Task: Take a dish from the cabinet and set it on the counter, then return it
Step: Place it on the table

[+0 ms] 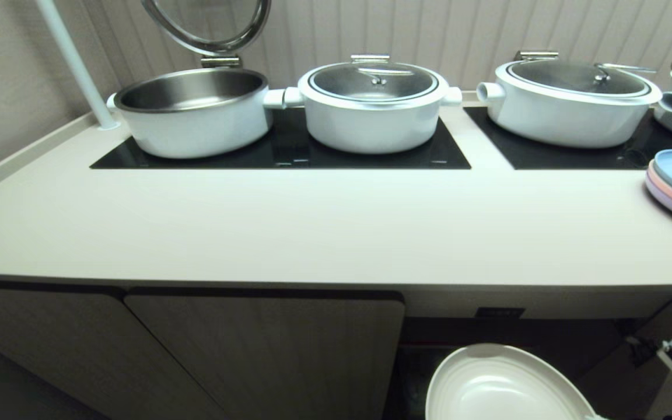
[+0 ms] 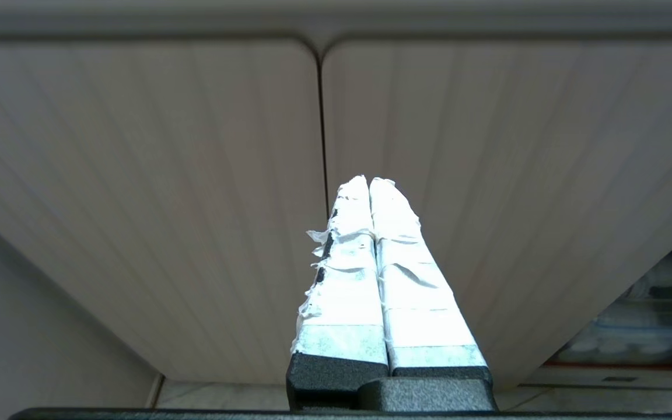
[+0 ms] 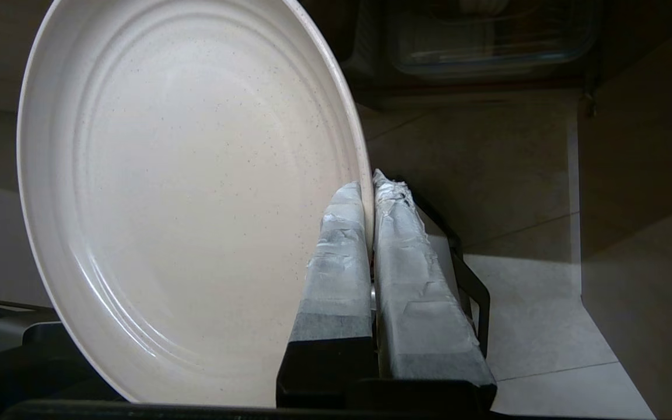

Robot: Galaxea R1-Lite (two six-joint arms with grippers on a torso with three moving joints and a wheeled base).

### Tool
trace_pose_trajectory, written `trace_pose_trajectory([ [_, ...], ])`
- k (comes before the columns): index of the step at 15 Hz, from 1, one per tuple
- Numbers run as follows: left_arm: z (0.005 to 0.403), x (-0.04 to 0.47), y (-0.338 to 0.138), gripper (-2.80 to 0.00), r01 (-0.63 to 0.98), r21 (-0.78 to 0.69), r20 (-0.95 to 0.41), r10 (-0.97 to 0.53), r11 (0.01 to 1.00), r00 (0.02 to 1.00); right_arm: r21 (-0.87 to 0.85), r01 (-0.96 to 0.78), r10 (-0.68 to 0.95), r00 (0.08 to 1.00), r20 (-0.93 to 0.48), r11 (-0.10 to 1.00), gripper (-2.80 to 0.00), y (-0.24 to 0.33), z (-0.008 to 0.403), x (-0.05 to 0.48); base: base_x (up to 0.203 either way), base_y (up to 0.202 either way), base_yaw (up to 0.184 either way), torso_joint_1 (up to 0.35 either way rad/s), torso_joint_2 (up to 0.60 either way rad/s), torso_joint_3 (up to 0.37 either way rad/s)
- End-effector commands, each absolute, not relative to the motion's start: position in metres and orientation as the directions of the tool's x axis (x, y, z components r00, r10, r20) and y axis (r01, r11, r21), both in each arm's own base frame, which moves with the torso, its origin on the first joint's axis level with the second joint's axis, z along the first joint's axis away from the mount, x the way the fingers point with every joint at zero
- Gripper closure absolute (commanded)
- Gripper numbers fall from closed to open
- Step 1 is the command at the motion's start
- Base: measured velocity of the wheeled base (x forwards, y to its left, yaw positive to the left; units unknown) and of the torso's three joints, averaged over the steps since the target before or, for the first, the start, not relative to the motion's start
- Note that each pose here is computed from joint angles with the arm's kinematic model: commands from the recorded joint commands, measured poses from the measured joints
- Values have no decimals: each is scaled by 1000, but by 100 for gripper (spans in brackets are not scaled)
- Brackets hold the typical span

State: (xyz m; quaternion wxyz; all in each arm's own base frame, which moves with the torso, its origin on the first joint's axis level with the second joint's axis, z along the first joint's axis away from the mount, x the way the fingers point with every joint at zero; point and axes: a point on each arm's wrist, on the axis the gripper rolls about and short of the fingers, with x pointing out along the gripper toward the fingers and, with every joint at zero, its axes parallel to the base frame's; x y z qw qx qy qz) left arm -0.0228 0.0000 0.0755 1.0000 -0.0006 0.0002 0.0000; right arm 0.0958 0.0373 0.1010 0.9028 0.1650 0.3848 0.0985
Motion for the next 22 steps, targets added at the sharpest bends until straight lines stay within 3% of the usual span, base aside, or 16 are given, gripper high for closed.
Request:
trace_pose_trajectory([
  [1,75,-23,0,0,0,-2,0,0,1000,1000,376,-51,307,684,-662,925,0,38,101,96,0,0,0,268,-562,-295],
  [8,75,-23,0,0,0,-2,0,0,1000,1000,379,-54,309,690,-655,924,0,38,101,97,0,0,0,262,-561,-294],
  [22,75,-23,0,0,0,-2,0,0,1000,1000,378,-56,308,693,-651,924,0,38,102,97,0,0,0,166,-339,-175],
])
